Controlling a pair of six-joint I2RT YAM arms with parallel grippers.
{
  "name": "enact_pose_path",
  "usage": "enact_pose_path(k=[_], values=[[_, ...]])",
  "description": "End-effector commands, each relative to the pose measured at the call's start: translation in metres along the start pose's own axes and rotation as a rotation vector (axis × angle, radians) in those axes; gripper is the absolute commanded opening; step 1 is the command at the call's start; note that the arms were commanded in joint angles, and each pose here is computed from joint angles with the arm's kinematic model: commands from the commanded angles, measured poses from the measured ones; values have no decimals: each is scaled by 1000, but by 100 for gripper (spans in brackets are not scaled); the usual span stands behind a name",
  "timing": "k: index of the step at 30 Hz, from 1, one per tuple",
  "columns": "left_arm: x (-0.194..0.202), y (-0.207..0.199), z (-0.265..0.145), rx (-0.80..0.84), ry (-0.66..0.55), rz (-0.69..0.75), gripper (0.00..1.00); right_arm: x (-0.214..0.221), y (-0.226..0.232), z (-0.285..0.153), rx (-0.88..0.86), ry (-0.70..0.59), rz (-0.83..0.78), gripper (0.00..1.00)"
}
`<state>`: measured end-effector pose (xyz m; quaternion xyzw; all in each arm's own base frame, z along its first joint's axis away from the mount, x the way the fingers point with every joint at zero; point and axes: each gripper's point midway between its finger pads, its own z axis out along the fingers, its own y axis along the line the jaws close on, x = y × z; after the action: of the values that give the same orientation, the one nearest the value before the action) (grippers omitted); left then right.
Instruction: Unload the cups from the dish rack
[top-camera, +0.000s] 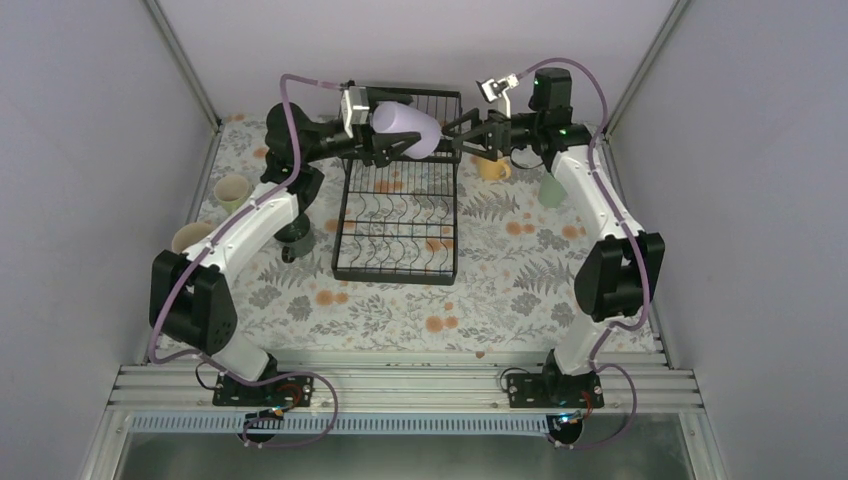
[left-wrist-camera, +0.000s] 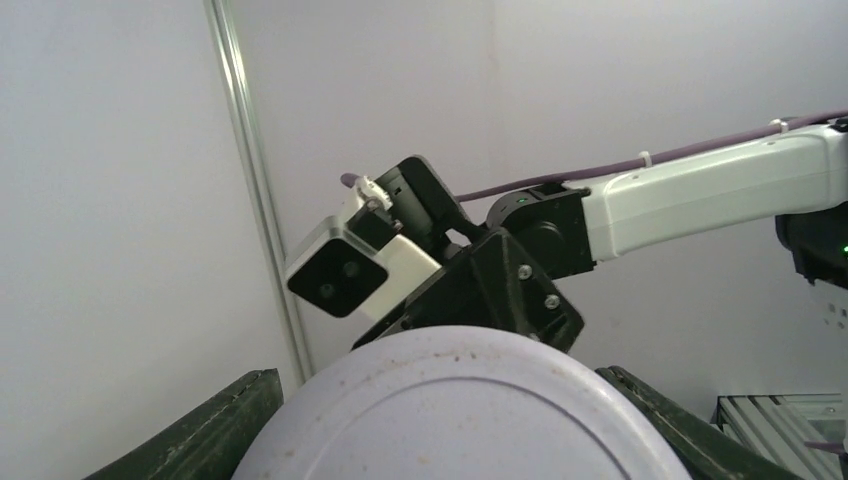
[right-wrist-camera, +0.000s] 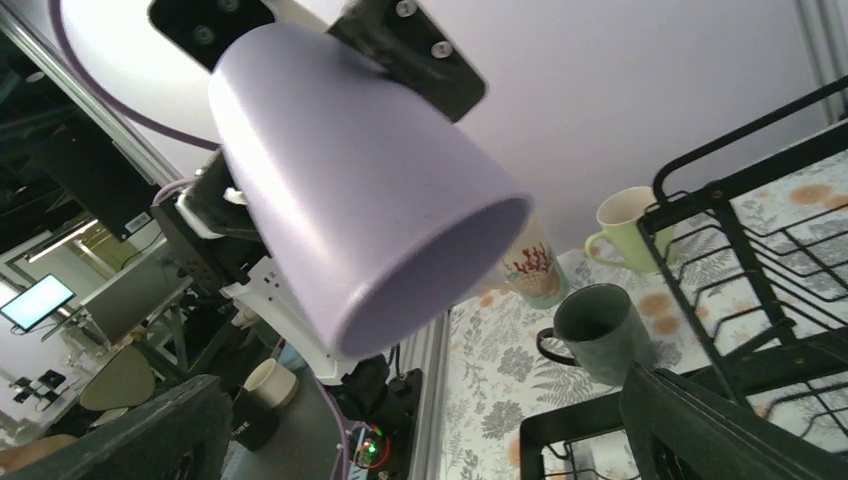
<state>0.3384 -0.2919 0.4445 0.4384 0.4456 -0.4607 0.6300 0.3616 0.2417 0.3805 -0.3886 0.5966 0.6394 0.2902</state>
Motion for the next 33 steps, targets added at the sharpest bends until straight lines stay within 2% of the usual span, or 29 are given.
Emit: enact_pose_path(k=[1,7,10,16,22,25,30,33], values=[[-1,-3,2,34,-51,59,63,2,77,7,-260,65,-82,100],[9,-3,7,58,-84,55,64,5,96,20,-299,90,-109,99],[12,-5,9,70,-109,61,65,7,98,26,-315,99,-100,96],[18,-9,8,101,-171,69,72,8,105,33,-336,113,-101,68],[42,-14,10,131,-136,38,74,-1,119,34,-339,119,-141,53],[53,-15,11,127,-113,25,74,-2,120,34,-337,127,-132,39],[67,-16,13,110,-86,33,78,-1,117,34,-335,127,-123,28],[73,-20,12,121,-65,32,79,-4,131,32,-324,126,-157,17]])
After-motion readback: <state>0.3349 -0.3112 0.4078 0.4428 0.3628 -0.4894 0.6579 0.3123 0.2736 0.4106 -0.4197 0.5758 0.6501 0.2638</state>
